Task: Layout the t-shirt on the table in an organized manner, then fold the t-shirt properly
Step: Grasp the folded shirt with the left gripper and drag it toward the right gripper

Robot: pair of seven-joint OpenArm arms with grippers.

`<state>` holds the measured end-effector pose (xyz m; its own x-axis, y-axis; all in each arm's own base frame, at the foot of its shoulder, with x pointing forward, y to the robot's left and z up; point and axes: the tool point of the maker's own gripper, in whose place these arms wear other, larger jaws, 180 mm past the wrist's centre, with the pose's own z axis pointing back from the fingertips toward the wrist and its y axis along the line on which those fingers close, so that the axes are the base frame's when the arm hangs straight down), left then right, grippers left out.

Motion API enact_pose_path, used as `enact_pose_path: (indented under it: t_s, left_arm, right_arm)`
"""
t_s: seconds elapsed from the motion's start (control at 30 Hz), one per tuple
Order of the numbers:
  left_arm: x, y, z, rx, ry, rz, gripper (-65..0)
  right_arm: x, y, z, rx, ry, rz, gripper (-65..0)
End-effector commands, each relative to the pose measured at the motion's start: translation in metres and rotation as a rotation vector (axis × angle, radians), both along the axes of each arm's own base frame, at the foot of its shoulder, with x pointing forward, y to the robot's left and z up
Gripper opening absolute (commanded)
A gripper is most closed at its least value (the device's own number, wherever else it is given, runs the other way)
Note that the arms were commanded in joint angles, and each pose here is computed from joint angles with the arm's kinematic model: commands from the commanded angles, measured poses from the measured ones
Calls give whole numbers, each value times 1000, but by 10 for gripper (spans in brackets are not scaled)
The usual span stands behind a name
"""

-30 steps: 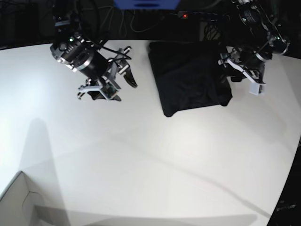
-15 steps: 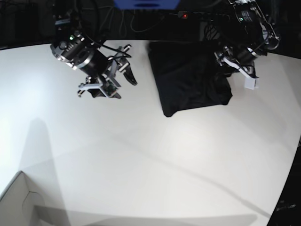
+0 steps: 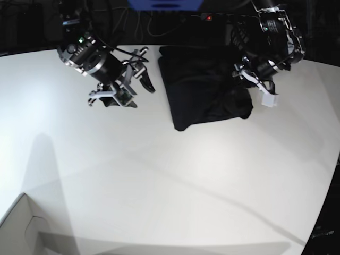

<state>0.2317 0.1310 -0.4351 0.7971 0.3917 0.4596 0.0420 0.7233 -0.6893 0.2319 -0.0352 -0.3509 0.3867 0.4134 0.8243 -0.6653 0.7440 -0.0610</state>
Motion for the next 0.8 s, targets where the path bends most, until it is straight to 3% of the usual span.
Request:
enact_pose_path:
  t_s: [0.0,0.07,0.1,0.23,0.47,0.63,0.77]
  left_arm:
    - [-12,0,-15,40,83,-41,-517]
    - [-8,3,-18,38,90,-44,-641]
    - [-4,1,-19,48,95,-61,-650]
    - [7,-12,-18,103,80,-167,-649]
    - [51,-29,7,203,-24,-350,-650]
    - [89,-46,39,355,-146,-516,-650]
    - [111,-71,55,568,-234,-687,-650]
  right_arm:
    - [4,2,11,26,-36,2,-295]
    - [4,2,11,26,-35,2,-296]
    - [2,2,9,26,-30,2,-296]
    - [1,-1,8,21,-25,-7,-297]
    - [10,-42,6,-21,-29,-119,-298]
    - [13,-69,6,-49,-34,-192,-298]
    - [13,-92,5,-73,-33,-253,-298]
